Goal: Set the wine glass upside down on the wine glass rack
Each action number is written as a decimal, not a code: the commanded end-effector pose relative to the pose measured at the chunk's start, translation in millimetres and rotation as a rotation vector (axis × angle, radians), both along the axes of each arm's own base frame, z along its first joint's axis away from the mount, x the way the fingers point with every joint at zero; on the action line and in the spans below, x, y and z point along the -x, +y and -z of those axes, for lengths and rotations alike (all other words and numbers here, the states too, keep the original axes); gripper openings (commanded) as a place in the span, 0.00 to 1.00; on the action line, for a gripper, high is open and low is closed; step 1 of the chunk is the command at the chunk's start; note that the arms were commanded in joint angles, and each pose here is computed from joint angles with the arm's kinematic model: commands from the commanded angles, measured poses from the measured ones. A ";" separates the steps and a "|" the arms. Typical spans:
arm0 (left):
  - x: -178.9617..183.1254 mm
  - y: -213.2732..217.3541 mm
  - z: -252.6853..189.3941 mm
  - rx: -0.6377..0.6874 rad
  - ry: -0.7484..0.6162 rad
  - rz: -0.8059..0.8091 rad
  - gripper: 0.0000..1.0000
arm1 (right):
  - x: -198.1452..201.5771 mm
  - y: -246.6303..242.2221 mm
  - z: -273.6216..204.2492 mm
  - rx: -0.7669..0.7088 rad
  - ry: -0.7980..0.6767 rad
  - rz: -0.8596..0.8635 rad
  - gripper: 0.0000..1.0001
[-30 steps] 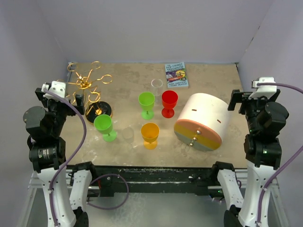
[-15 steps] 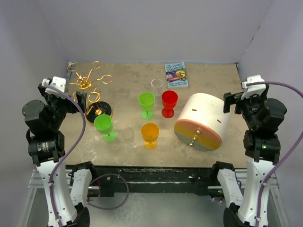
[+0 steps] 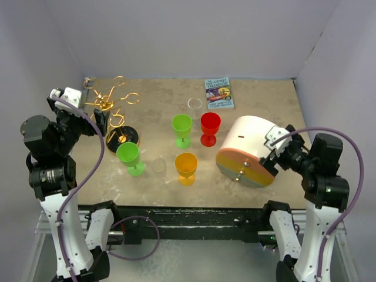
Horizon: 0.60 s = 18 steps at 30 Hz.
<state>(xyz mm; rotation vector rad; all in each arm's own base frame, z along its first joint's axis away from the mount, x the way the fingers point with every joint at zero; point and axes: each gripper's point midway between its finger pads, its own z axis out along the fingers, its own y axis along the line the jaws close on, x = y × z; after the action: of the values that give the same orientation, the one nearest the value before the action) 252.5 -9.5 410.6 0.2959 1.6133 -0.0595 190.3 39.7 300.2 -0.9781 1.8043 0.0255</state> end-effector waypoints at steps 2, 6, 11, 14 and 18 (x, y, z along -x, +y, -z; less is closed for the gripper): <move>-2.5 2.3 -17.7 -0.020 -0.048 -0.001 0.99 | 33.9 14.9 23.8 0.091 0.020 -0.174 0.97; -3.8 2.1 -12.4 -0.010 -0.043 -0.001 0.99 | 29.8 2.5 47.0 0.137 0.055 -0.131 0.97; -1.1 0.9 -8.0 -0.014 -0.043 0.003 0.99 | 4.7 -18.3 43.8 0.131 -0.020 0.034 0.93; -0.7 -1.7 -2.6 -0.007 -0.037 0.017 0.99 | -6.1 -33.6 41.8 0.116 -0.001 0.147 0.88; 1.9 -2.6 0.3 -0.008 -0.038 0.018 0.99 | -18.3 -68.1 52.7 0.131 0.024 0.369 0.80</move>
<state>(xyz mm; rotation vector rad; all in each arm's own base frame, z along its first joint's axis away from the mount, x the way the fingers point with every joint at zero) 250.9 -10.5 402.6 0.2981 1.6168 -0.0663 178.0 16.8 238.2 -0.9800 1.9454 -0.0822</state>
